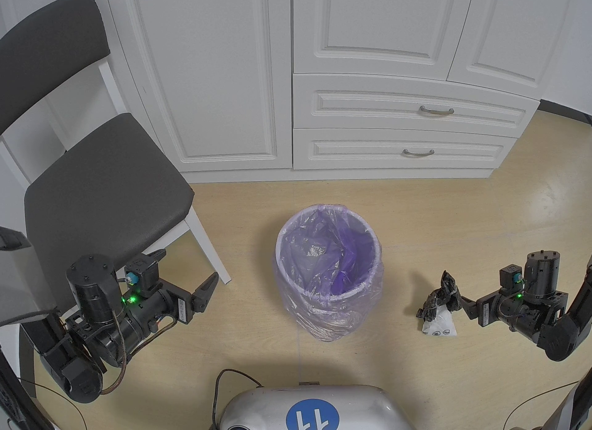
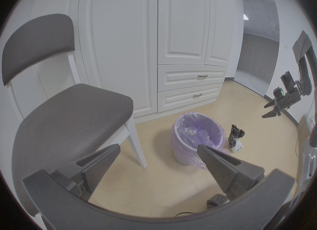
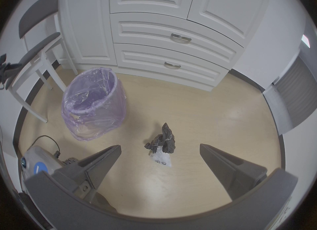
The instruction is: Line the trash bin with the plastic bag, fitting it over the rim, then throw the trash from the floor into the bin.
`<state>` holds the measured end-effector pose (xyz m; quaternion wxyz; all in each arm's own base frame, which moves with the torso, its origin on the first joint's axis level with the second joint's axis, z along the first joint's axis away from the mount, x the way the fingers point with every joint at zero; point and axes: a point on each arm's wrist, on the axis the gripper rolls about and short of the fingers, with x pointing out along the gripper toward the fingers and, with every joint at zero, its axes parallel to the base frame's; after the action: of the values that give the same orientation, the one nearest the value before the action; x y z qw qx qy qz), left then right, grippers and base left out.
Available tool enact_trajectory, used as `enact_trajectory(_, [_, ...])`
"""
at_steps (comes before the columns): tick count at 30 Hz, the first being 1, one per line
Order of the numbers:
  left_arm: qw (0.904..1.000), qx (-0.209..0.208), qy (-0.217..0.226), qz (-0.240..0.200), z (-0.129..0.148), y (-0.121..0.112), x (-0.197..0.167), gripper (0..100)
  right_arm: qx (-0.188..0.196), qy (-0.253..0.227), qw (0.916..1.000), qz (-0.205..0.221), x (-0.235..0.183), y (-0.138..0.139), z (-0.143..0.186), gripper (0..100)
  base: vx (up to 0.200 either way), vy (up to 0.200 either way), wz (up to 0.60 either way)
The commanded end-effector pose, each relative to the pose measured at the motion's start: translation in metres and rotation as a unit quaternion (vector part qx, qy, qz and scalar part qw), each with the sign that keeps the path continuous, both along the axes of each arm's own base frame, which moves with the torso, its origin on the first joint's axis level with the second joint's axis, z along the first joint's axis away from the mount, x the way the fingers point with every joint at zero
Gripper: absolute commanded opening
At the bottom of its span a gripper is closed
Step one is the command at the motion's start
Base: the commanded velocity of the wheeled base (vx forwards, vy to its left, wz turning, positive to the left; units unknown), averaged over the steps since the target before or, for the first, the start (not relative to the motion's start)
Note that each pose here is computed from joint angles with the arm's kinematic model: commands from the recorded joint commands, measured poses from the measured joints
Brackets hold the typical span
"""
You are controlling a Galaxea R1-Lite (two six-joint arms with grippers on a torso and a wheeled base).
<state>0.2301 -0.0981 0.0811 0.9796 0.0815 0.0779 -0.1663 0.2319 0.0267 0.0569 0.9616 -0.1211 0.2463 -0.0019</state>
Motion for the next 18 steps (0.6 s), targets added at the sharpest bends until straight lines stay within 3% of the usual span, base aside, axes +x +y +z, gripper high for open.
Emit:
enact_trajectory(1, [0.9997,0.010,-0.022,0.006,0.011,0.008,-0.009,100,-0.020,-0.020,0.9996,0.006,-0.014,-0.004,0.013,100,0.000,0.000,0.00])
enact_trajectory(10, [0.9984,0.030,-0.048,0.001,0.023,0.014,-0.023,100,-0.063,-0.028,0.9975,0.010,-0.027,-0.013,0.021,100,0.000,0.000,0.00])
enact_trajectory(18, [0.9981,0.030,-0.052,-0.013,0.027,0.010,-0.027,100,-0.052,-0.023,0.9983,0.014,-0.033,-0.020,0.032,100,0.000,0.000,0.00])
